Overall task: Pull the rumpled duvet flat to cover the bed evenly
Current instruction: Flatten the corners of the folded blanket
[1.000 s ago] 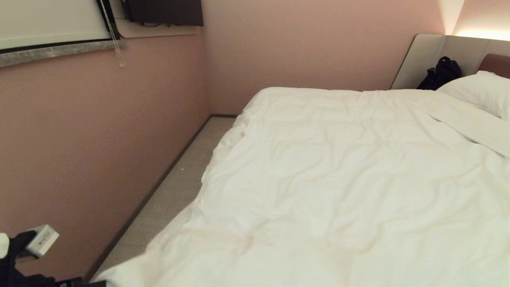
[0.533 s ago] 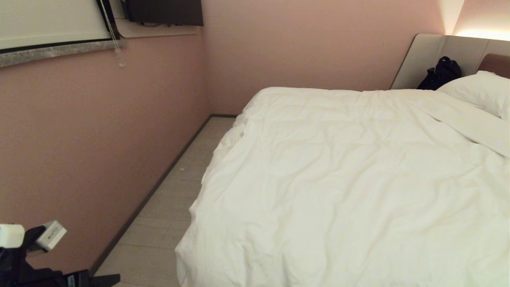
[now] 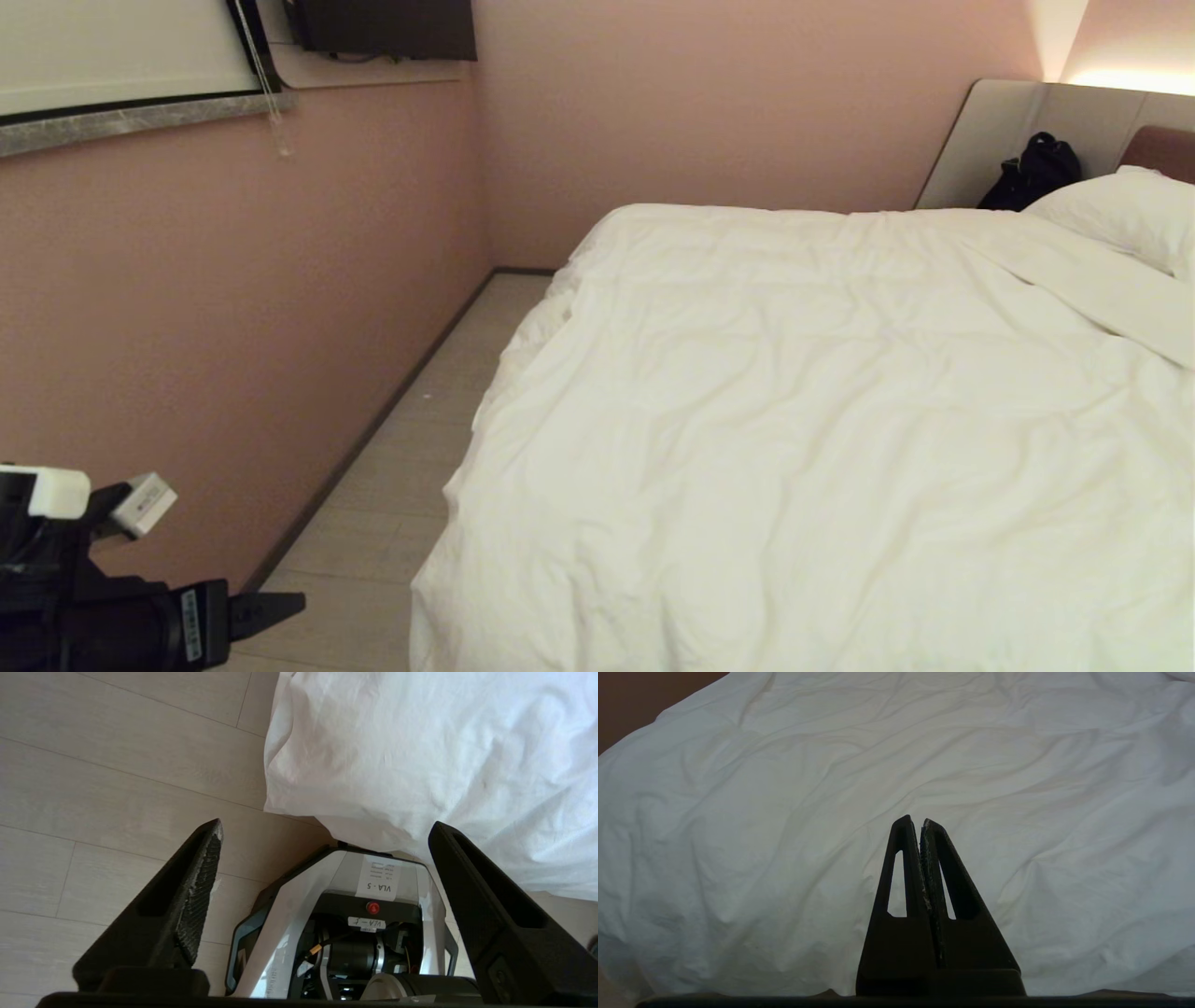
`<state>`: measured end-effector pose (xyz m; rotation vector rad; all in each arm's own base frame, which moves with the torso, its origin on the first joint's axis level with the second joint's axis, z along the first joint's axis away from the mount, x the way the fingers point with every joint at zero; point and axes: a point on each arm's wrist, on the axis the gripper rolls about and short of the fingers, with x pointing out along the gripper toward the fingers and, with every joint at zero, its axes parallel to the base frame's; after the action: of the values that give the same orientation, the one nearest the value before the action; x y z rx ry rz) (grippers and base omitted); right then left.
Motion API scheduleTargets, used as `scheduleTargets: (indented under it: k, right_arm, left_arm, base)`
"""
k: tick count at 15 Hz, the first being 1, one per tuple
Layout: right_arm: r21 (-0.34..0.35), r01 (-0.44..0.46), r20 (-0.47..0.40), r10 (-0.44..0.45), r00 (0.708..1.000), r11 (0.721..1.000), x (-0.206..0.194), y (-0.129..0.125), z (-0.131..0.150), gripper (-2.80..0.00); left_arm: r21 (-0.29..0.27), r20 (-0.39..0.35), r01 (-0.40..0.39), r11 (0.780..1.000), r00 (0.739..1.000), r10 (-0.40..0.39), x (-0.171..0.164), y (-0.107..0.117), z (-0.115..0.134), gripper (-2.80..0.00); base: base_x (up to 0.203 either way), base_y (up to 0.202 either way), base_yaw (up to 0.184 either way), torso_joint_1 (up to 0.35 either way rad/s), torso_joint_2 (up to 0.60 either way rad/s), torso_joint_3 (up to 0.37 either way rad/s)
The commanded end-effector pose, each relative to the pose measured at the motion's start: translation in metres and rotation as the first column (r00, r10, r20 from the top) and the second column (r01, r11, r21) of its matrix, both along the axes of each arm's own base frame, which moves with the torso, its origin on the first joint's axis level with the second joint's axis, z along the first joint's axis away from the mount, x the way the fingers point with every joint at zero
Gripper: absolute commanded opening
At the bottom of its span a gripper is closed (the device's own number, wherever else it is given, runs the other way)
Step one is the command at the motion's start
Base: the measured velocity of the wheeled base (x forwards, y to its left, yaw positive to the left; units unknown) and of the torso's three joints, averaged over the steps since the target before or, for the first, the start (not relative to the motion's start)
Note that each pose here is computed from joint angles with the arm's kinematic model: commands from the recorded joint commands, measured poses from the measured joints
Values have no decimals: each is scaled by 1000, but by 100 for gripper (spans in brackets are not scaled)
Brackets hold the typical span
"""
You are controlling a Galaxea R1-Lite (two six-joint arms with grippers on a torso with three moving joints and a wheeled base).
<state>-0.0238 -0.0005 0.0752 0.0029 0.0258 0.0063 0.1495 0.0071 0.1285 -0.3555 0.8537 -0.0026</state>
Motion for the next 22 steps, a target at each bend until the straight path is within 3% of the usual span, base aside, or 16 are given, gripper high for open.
scheduleTargets:
  k: [1,11,12,18,22]
  right_arm:
    - [0,-1,1,1,1000,1000,0,0,0,-280]
    - [0,-1,0,1,1000,1000,0,0,0,-280]
    - [0,-1,0,1,1000,1000,0,0,0,-280]
    - [0,0,0,0,1000,1000,0,0,0,-280]
    - [0,-1,1,1,1000,1000,0,0,0,-280]
  left_arm:
    - [-3,-17,0,1000,1000,0,8,1,-1,0]
    - [3,19,9,1000,1000,-9,44,3,-15,0]
    - [5,26,10,1000,1000,-10,48,3,-17,-280]
    - [71,73,86,994,993,-92,80,5,-24,-280]
    - [64,73,108,992,991,-113,129,8,-41,-280]
  base:
    - [0,0,0,0,0,0]
    - [0,0,0,0,0,0]
    - [0,0,0,0,0,0]
    - [0,0,0,0,0,0]
    - [0,0,0,0,0,0]
